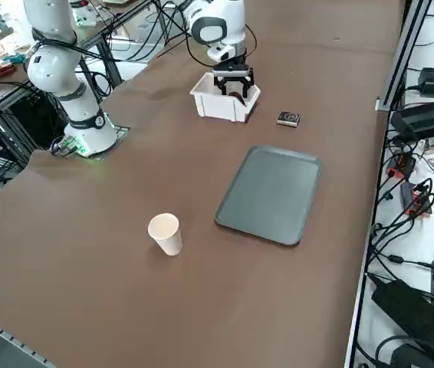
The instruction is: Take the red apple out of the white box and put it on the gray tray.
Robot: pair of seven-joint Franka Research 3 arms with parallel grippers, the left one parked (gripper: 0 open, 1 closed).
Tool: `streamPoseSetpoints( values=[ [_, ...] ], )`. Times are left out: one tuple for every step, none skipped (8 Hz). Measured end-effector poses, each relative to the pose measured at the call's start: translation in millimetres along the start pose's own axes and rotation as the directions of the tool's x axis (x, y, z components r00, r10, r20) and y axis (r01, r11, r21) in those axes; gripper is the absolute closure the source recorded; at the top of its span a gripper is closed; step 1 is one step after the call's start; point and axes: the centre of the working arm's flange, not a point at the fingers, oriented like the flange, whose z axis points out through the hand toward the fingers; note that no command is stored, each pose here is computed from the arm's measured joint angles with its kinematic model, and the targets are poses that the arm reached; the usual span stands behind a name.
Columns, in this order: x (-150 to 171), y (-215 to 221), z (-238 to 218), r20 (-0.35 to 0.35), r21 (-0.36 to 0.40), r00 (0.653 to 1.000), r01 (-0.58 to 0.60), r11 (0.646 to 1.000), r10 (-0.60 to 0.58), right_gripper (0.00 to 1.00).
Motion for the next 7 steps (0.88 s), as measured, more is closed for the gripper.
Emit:
streamPoseSetpoints(
  values=[
    [0,0,4,0.000,-0.004,1.000,0.000,1.000,0.000,0.00],
    [0,0,8,0.001,-0.005,1.000,-0.001,1.000,0.001,0.00],
    [1,0,12,0.002,-0.005,1.000,-0.002,1.000,0.002,0.00],
    [1,0,15,0.003,-0.005,1.000,-0.002,1.000,0.002,0.00],
    [1,0,15,0.004,-0.003,1.000,-0.002,1.000,0.002,0.00],
    [1,-1,15,0.004,-0.002,1.000,-0.002,1.000,0.002,0.00],
    [1,-1,15,0.003,-0.001,1.000,-0.003,1.000,0.003,0.00]
  ],
)
